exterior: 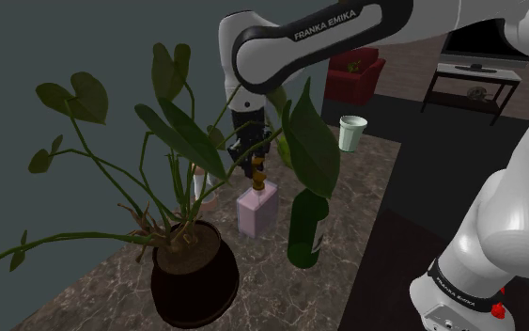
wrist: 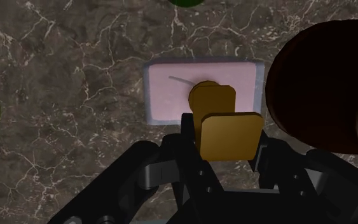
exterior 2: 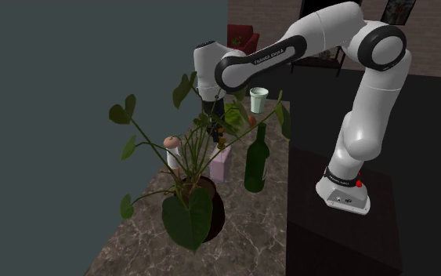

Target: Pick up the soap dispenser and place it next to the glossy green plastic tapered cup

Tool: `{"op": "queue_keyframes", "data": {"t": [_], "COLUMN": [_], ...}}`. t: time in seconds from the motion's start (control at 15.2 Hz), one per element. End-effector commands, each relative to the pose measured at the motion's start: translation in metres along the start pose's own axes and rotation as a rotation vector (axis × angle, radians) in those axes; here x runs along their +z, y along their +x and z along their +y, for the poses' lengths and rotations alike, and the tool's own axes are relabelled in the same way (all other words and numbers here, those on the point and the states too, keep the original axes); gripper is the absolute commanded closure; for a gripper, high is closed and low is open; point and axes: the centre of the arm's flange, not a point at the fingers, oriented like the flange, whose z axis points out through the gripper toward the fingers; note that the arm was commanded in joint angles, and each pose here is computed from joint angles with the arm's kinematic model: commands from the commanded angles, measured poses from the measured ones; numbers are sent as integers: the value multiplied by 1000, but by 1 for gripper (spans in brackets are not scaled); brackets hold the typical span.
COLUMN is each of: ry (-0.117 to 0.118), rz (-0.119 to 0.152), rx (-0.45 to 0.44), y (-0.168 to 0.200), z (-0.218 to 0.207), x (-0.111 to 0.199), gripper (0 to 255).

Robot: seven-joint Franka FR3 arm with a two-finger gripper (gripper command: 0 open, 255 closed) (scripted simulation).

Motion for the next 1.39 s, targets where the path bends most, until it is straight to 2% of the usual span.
{"op": "queue_keyframes", "data": {"t": [0.0,1.32], "ry": [0,0], "rz": [0,0], "rx": [0,0], "y": [-2,-16], "z": [-1,-4], "x": [-10,-115], "gripper": [255,255]}}
